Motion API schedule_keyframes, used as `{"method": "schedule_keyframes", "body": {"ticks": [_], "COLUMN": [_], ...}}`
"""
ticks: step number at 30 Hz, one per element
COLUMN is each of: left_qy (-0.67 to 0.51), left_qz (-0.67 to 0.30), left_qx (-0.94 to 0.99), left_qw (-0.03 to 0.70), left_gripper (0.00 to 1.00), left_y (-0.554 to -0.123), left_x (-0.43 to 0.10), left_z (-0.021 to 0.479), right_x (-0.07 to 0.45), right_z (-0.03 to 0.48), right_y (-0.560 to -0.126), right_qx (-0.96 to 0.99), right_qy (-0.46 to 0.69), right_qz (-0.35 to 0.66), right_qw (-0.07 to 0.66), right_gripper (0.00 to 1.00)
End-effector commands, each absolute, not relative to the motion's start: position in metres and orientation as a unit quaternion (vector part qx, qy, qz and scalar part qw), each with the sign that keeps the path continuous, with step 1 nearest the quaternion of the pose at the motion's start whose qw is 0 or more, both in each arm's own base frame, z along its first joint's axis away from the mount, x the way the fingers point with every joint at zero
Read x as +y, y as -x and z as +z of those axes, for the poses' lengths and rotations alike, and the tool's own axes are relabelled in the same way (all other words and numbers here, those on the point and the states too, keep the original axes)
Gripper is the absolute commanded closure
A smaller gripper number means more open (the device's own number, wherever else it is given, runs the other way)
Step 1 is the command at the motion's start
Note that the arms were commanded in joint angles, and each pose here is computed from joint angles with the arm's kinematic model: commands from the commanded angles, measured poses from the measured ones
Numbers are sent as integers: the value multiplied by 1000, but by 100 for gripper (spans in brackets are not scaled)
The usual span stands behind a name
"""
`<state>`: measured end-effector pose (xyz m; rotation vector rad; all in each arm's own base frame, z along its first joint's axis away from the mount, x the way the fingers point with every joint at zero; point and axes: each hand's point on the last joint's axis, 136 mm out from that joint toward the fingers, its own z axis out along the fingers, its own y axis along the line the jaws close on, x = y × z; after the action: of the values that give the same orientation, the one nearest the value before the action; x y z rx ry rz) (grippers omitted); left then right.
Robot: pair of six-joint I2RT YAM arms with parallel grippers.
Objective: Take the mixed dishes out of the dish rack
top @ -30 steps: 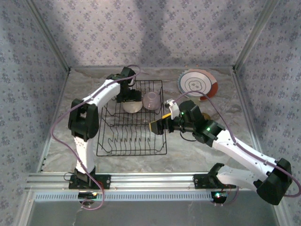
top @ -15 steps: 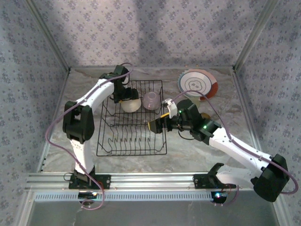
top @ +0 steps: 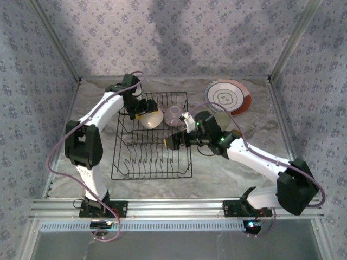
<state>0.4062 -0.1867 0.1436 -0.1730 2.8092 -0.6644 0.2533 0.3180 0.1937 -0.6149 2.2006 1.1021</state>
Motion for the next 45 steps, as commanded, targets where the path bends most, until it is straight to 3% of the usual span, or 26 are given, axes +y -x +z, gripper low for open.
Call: {"method": "schedule_keyframes", "body": {"ticks": [1,26,45], "left_qy": [59,72,84], "left_qz": [-283,-396,-443], "left_qx": [946,905,882], "left_qw": [150,138,136], "left_gripper": [77,77,77], "left_y": [-404,-375,-383], "left_x": [-191,-196,-203], "left_z": [180,219,217], "right_x": [335,385,385], "right_z": [215,220,243], "right_y": [-266,-334,-338], "right_qx": [800,730,664], "right_qy": [238,211,185], "right_qz": [451,571,655], "right_qw": [317,310,310], "right_gripper": [0,3,28]}}
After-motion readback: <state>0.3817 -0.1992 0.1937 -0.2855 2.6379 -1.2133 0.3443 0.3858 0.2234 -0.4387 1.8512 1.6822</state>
